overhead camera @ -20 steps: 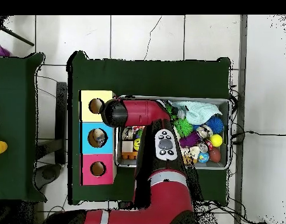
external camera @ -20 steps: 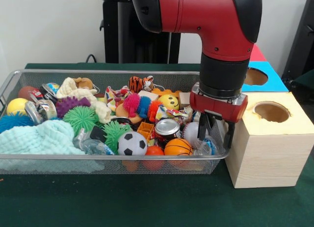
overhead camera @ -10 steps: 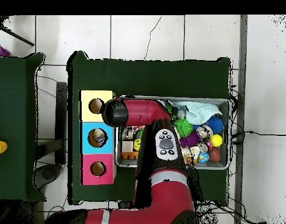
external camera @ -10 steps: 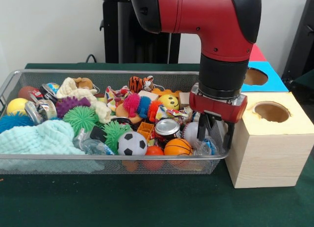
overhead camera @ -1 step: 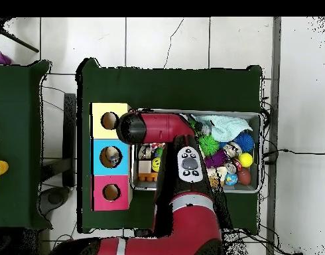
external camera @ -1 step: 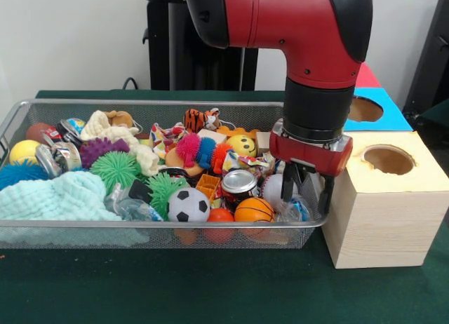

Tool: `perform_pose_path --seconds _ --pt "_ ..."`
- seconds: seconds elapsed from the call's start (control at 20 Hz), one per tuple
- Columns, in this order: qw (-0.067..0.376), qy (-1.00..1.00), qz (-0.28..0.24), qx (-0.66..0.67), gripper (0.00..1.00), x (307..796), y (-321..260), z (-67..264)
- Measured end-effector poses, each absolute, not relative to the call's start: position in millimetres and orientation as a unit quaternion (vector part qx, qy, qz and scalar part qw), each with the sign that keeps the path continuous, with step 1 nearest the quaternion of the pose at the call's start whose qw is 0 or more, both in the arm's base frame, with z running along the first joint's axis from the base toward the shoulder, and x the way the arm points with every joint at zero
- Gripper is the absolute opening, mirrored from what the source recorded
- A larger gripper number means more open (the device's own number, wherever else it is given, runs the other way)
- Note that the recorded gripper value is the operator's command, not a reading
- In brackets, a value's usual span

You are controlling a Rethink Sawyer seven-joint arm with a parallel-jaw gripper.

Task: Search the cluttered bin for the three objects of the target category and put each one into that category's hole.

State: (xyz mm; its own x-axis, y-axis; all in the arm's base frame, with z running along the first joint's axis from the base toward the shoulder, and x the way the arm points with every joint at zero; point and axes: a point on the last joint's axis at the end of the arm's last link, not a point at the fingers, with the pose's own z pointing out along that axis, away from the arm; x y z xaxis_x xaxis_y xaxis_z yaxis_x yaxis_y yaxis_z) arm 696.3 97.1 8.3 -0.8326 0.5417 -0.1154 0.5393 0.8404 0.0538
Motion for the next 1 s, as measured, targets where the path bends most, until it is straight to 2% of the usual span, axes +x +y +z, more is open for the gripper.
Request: perform_pose_path --seconds 0.75,0.8,1.0 --pt "0.067 0.951 0.010 0.300 1.00 696.5 70.3 -13.8" --pt "0.070 0.951 0.011 0.300 0.00 698.3 70.5 -16.7" --pt "0.079 0.951 0.013 0.300 0.00 702.2 69.0 -19.2"
